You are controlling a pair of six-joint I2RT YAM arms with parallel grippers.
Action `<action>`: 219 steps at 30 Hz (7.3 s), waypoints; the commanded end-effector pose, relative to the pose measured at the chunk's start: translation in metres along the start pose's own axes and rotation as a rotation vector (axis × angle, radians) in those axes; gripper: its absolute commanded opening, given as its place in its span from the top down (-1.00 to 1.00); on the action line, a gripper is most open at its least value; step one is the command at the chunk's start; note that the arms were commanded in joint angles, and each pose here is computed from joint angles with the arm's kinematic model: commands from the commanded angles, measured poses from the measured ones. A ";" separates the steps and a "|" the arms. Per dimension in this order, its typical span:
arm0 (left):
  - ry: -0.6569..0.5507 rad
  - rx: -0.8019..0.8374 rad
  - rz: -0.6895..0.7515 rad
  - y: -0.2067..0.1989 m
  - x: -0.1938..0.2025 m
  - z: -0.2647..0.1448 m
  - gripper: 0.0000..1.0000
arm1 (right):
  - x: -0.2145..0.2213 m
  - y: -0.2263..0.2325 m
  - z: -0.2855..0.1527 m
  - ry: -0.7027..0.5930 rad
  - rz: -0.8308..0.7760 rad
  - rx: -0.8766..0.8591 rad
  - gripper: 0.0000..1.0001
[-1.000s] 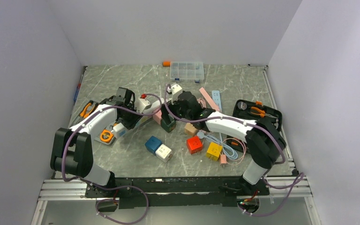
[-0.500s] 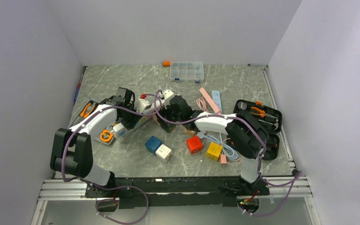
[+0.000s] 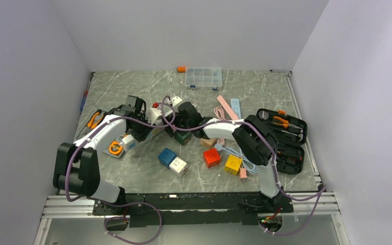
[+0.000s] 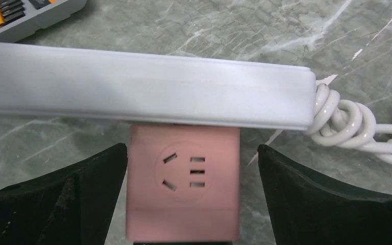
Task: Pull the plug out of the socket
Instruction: Remove the plug from the socket, then place the plug at the center of the board.
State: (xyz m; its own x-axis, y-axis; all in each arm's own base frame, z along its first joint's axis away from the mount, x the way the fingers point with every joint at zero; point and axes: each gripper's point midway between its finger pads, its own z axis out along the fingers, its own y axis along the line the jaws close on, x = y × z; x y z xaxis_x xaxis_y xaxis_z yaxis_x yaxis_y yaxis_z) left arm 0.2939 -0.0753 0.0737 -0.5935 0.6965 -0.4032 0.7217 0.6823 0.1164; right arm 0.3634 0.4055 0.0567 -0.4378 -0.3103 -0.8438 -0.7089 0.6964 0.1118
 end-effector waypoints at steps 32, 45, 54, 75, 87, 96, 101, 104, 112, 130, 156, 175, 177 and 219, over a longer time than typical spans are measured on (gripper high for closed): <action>-0.172 0.119 -0.039 0.001 -0.067 0.015 -0.99 | -0.012 0.024 -0.002 -0.026 0.124 -0.132 0.87; -0.179 0.149 -0.008 -0.005 -0.082 0.035 -0.49 | -0.039 0.043 -0.013 -0.082 0.128 -0.186 0.88; -0.288 0.184 -0.049 -0.018 -0.094 0.024 -0.16 | -0.058 0.065 -0.024 -0.133 0.182 -0.265 0.88; -0.248 0.129 -0.059 -0.015 -0.070 0.031 -0.23 | -0.059 0.061 -0.030 -0.139 0.179 -0.248 0.89; -0.329 0.119 -0.075 -0.009 -0.074 -0.012 -0.99 | -0.047 0.049 -0.024 -0.115 0.197 -0.222 0.92; -0.270 0.170 -0.093 -0.016 -0.063 0.005 -0.93 | -0.058 0.050 -0.030 -0.137 0.203 -0.237 0.93; -0.262 0.178 -0.093 -0.016 -0.064 0.013 -0.80 | -0.066 0.051 -0.036 -0.154 0.202 -0.244 0.93; -0.238 0.179 -0.099 -0.012 -0.065 0.020 -0.71 | -0.074 0.055 -0.038 -0.166 0.202 -0.262 0.93; -0.168 0.160 -0.083 -0.012 -0.063 0.040 -0.41 | -0.080 0.055 -0.041 -0.175 0.199 -0.265 0.93; -0.115 -0.073 -0.076 0.024 -0.066 0.037 1.00 | -0.060 0.039 -0.039 -0.127 0.145 -0.175 1.00; -0.038 -0.339 0.013 0.081 -0.060 0.039 1.00 | 0.004 0.026 -0.075 0.004 0.125 -0.113 1.00; -0.056 -0.286 -0.079 0.092 -0.080 0.041 1.00 | 0.028 0.042 -0.063 0.049 0.151 -0.116 0.73; -0.060 -0.276 -0.100 0.098 -0.088 0.042 1.00 | 0.031 0.042 -0.060 0.048 0.161 -0.111 0.56; -0.126 0.227 0.128 -0.025 -0.164 0.079 0.93 | 0.052 -0.043 -0.236 -0.155 0.410 0.275 -0.99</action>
State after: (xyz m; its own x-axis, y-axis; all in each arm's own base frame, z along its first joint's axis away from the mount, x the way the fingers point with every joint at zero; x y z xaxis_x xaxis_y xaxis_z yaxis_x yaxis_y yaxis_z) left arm 0.4083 -0.2049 0.0584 -0.5046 0.7175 -0.4802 0.8154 0.5789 0.0082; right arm 0.2498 0.2429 0.1341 -0.5218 -0.0067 -0.8530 -0.4623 0.8426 0.2762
